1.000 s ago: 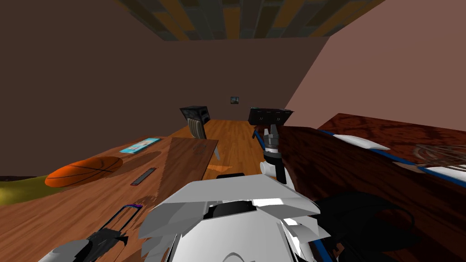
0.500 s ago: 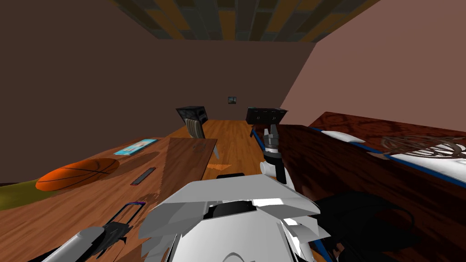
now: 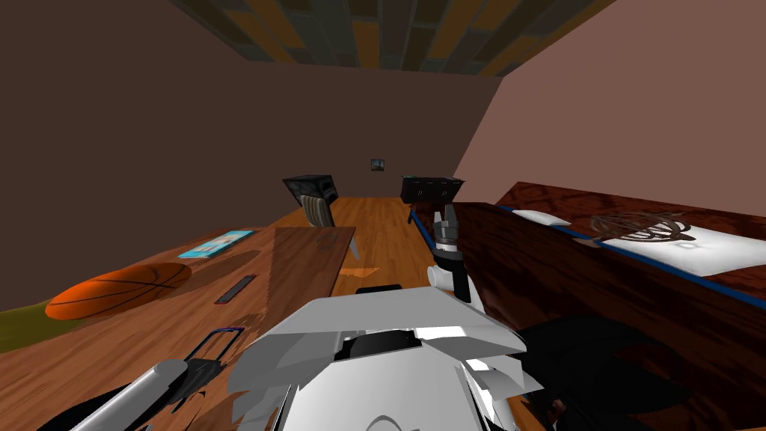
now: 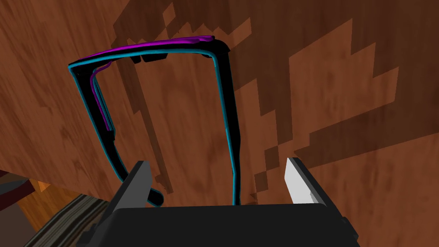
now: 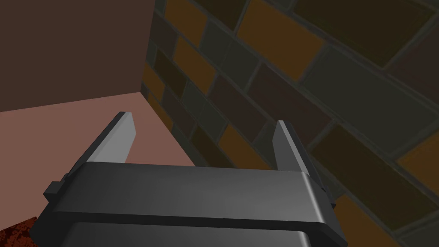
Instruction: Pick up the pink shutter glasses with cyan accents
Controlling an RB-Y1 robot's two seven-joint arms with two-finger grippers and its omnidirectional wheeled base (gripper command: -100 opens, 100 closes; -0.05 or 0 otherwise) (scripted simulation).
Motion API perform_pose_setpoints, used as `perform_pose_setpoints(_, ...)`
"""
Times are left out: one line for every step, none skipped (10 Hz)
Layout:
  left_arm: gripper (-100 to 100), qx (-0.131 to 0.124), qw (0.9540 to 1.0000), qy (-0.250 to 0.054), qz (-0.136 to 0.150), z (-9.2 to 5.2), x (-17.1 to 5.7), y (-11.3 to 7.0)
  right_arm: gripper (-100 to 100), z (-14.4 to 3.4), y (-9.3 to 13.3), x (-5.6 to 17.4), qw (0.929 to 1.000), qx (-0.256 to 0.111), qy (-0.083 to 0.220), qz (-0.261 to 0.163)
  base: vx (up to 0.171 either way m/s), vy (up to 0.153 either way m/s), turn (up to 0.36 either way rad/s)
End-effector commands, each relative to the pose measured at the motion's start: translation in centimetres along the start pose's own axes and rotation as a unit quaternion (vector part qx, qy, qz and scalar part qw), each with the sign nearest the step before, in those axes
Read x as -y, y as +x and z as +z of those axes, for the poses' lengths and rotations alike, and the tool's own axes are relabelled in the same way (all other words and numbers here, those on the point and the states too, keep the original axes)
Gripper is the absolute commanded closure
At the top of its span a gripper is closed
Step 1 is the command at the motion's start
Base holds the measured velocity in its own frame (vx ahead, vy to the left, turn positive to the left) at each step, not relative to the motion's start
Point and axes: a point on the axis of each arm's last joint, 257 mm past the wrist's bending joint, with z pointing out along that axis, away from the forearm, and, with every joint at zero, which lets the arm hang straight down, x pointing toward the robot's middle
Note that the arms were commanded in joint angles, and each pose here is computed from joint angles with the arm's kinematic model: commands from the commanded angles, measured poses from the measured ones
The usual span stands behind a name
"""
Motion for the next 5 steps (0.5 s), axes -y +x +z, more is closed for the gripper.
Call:
perform_pose_setpoints(-100,0.007,1.0000,0.000,0.005,0.27,0.09,0.74,0,0.00,0.00,0.00,1.0000,0.000,0.000,0.000,-0.122,-0.003,-0.170)
perform_pose_setpoints(-100,0.008,1.0000,-0.001,-0.004,0.31,-0.04,0.74,0,0.01,0.01,-0.01,1.0000,0.000,0.000,0.000,-0.127,0.004,-0.121)
perform_pose_setpoints(-100,0.008,0.9999,-0.001,-0.015,0.31,-0.04,0.74,0,0.00,0.00,0.00,1.0000,0.000,0.000,0.000,-0.051,-0.001,-0.001)
perform_pose_setpoints(-100,0.008,0.9998,-0.001,-0.020,0.31,-0.04,0.74,0,0.00,0.00,0.00,1.0000,0.000,0.000,0.000,-0.005,-0.004,0.018)
perform_pose_setpoints(-100,0.016,0.9998,0.000,-0.011,0.52,0.17,1.39,0,0.00,0.00,0.00,1.0000,0.000,0.000,0.000,-0.087,0.009,-0.323)
